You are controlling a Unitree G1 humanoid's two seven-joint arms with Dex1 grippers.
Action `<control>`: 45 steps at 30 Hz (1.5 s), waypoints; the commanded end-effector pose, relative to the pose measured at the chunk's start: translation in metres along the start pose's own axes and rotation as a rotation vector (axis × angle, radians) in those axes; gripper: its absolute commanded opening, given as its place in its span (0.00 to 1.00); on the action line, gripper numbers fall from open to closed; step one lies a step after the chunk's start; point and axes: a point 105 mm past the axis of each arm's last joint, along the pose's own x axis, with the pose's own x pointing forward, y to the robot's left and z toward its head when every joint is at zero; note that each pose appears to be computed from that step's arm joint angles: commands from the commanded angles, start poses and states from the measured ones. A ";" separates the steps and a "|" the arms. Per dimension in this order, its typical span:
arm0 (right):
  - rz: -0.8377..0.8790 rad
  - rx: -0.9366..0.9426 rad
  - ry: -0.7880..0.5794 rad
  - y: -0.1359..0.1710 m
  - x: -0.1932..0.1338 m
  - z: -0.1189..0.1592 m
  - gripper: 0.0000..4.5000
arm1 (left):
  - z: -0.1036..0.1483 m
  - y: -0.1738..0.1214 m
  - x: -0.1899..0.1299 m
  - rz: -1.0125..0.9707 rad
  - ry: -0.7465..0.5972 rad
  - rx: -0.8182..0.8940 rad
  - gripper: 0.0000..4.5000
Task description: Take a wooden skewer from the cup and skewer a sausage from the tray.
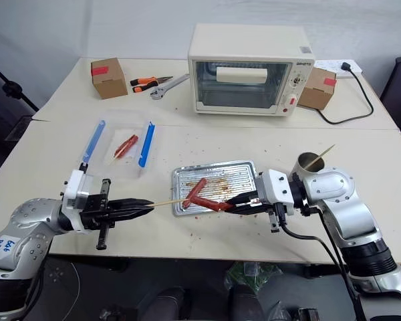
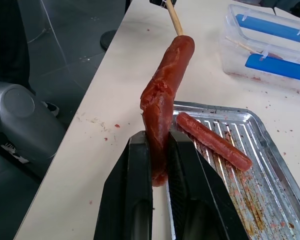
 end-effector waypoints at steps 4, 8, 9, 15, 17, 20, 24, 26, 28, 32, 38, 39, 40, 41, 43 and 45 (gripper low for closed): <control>0.005 -0.036 -0.001 0.000 -0.002 0.006 0.05 | 0.010 -0.004 -0.001 -0.020 -0.016 0.035 0.00; 0.006 -0.038 -0.005 0.000 -0.001 0.006 0.05 | 0.008 -0.004 0.001 -0.030 -0.011 0.030 0.00; 0.006 -0.038 -0.005 0.000 -0.001 0.006 0.05 | 0.008 -0.005 0.002 -0.035 -0.009 0.028 0.00; 0.010 -0.041 -0.005 0.000 0.000 0.007 0.05 | 0.007 -0.006 0.006 -0.055 -0.011 0.028 0.00; 0.012 -0.042 -0.005 0.000 0.000 0.007 0.05 | 0.007 -0.006 0.007 -0.062 -0.010 0.028 0.00; 0.015 -0.043 -0.005 0.001 0.001 0.007 0.05 | 0.006 -0.006 0.009 -0.071 -0.008 0.027 0.00; 0.024 -0.050 0.003 0.002 0.000 0.006 0.05 | 0.006 -0.007 0.009 -0.081 -0.003 0.025 0.00; 0.028 -0.057 0.010 0.002 0.000 0.005 0.05 | 0.005 -0.008 0.010 -0.094 0.004 0.022 0.00; 0.031 -0.065 0.014 0.001 -0.001 0.005 0.05 | 0.003 -0.009 0.011 -0.114 0.015 0.021 0.00; 0.040 -0.091 0.028 -0.002 -0.003 0.006 0.05 | 0.001 -0.010 0.012 -0.135 0.031 0.023 0.00; 0.068 -0.132 0.058 -0.003 -0.004 0.008 0.05 | -0.001 -0.007 0.016 -0.128 0.035 0.028 0.00; 0.070 -0.134 0.059 -0.003 -0.004 0.010 0.05 | -0.001 -0.006 0.017 -0.124 0.034 0.030 0.00; 0.071 -0.137 0.059 -0.003 -0.004 0.011 0.05 | -0.001 -0.005 0.017 -0.119 0.032 0.031 0.00; 0.073 -0.138 0.059 -0.003 -0.004 0.011 0.05 | -0.001 -0.005 0.018 -0.116 0.030 0.032 0.00; 0.082 -0.149 0.069 -0.003 -0.003 0.012 0.05 | 0.000 -0.002 0.020 -0.099 0.019 0.034 0.00; 0.087 -0.157 0.076 -0.002 -0.004 0.013 0.05 | 0.001 0.000 0.021 -0.087 0.015 0.036 0.00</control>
